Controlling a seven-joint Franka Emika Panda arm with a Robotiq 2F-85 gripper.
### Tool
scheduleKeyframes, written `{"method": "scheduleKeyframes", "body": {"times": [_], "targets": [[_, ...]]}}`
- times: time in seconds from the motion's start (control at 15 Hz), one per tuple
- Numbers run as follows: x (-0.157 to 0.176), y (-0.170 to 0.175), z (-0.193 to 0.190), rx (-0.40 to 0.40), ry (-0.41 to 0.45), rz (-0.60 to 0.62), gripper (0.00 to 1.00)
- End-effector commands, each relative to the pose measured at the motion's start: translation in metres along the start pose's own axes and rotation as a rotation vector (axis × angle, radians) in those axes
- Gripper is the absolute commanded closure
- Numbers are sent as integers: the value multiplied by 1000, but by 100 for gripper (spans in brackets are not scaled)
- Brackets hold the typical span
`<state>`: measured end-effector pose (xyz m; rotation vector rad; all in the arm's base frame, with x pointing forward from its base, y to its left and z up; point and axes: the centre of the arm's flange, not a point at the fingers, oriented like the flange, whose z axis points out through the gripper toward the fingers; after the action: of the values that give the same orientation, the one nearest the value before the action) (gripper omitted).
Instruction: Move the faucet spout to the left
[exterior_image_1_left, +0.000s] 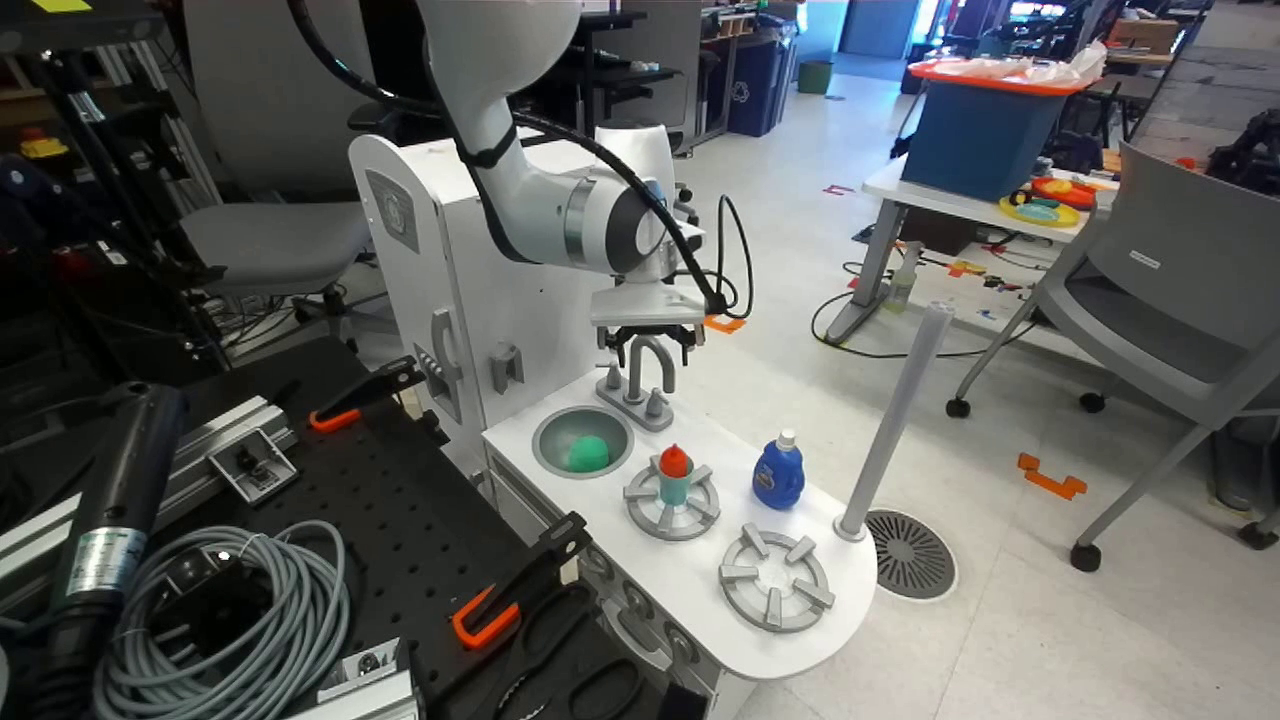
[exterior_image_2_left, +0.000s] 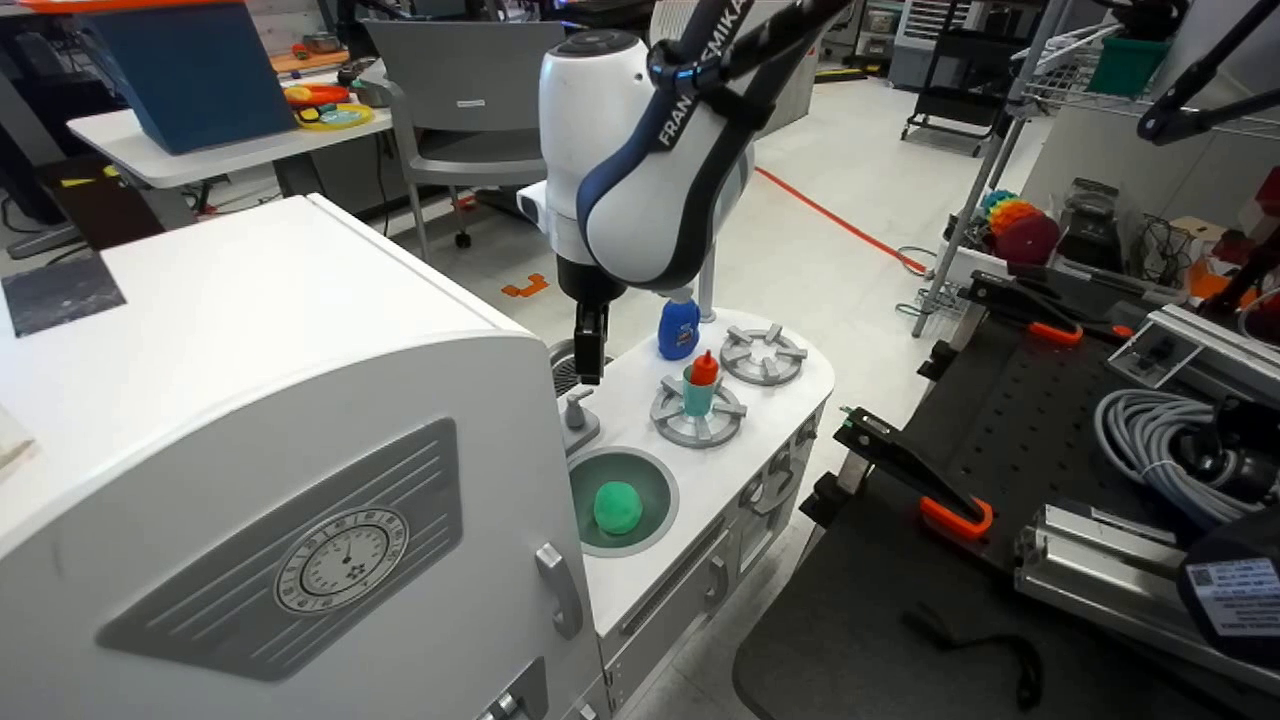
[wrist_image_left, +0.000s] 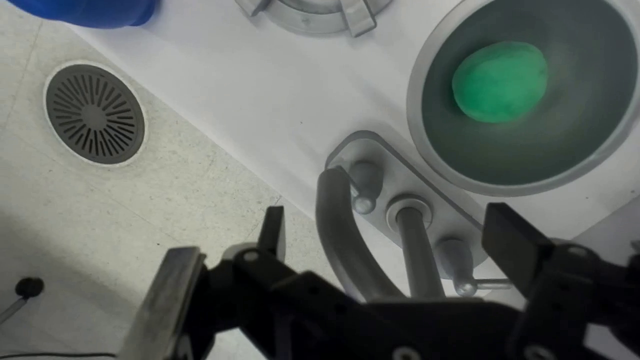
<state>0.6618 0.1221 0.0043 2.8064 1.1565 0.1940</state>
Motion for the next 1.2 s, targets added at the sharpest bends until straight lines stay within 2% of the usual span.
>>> {"method": "scheduleKeyframes", "body": {"times": [0.0,0.33,0.6,0.87,1.0,1.13], "targets": [[11,13,14,-28,29,-64,0],[37,1,24,9,76,-108,0],[44,-5,29,21,78,-111,0],[28,-7,31,26,36,-70,0],[20,-21,33,58,21,-45,0],[17,-48,34,130,16,-21,0]]}}
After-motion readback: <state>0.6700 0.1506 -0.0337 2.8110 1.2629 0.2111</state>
